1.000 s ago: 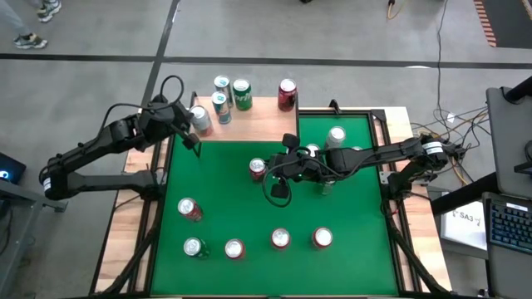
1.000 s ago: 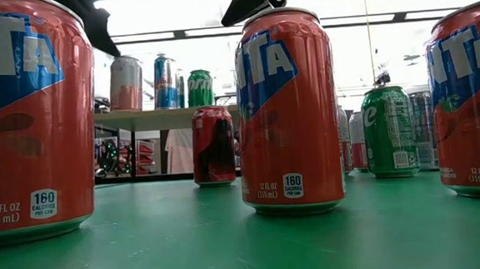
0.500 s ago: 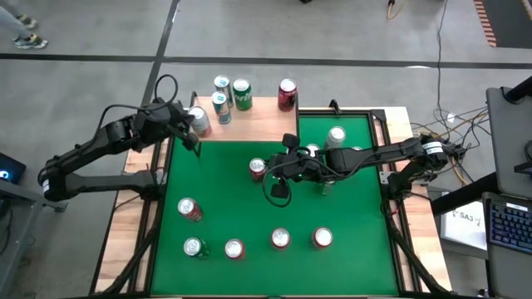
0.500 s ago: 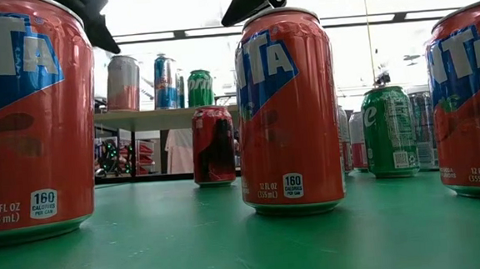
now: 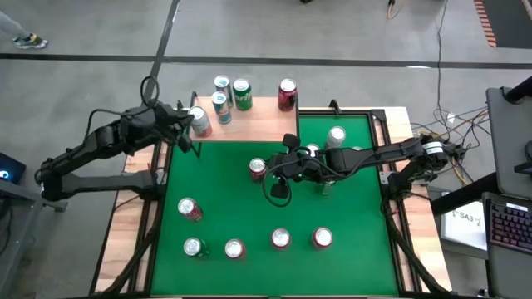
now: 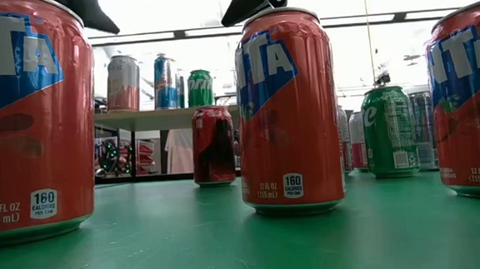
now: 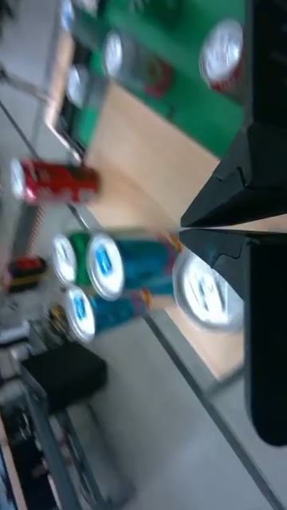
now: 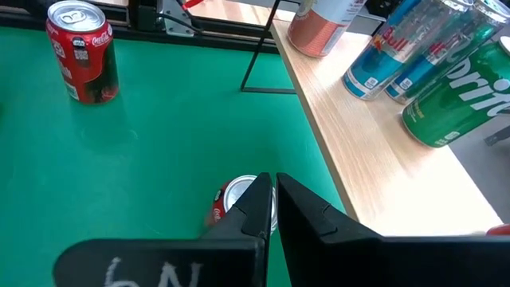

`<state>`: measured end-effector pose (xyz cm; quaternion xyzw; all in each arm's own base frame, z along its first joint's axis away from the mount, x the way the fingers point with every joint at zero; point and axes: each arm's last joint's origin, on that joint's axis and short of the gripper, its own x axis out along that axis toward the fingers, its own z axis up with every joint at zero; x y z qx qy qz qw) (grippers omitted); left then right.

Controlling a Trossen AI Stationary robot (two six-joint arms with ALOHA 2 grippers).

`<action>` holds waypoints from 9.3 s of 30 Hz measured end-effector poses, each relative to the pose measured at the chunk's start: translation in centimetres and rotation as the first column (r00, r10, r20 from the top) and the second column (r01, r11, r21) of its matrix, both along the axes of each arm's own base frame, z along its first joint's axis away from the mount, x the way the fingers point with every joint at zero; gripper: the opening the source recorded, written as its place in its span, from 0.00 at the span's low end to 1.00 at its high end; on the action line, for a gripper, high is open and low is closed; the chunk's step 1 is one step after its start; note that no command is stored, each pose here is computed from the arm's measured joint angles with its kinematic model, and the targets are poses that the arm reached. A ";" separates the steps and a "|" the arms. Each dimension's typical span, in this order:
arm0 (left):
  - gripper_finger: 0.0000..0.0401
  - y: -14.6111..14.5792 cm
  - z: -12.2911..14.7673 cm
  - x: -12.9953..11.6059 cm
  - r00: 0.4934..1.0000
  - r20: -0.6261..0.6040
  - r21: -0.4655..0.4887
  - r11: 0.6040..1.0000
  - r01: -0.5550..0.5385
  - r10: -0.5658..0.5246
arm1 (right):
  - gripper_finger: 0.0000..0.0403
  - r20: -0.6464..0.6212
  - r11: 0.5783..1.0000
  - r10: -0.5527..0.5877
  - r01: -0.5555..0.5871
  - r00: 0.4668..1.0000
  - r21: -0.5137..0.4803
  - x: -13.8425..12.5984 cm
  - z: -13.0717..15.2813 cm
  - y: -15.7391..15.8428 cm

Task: Place canned beverage on shelf
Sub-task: Put the green can on the shelf

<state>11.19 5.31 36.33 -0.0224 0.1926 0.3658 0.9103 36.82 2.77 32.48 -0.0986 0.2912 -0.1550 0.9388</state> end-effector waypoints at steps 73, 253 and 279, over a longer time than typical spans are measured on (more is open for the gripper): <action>0.00 -5.6 -1.5 5.5 0.884 -0.009 0.267 0.851 0.453 -0.468 | 0.04 -0.754 0.458 -0.385 0.820 0.532 0.344 -12.1 -0.4 -5.6; 0.71 -7.7 -7.4 11.4 0.811 0.337 0.424 0.846 0.324 -0.479 | 0.93 0.724 0.986 0.165 -0.126 0.670 -0.109 1.6 -1.1 -0.3; 0.81 -7.6 -6.4 11.0 0.811 0.367 0.429 0.856 0.288 -0.456 | 0.72 0.746 0.998 0.057 -0.035 0.663 -0.045 1.4 1.7 -1.6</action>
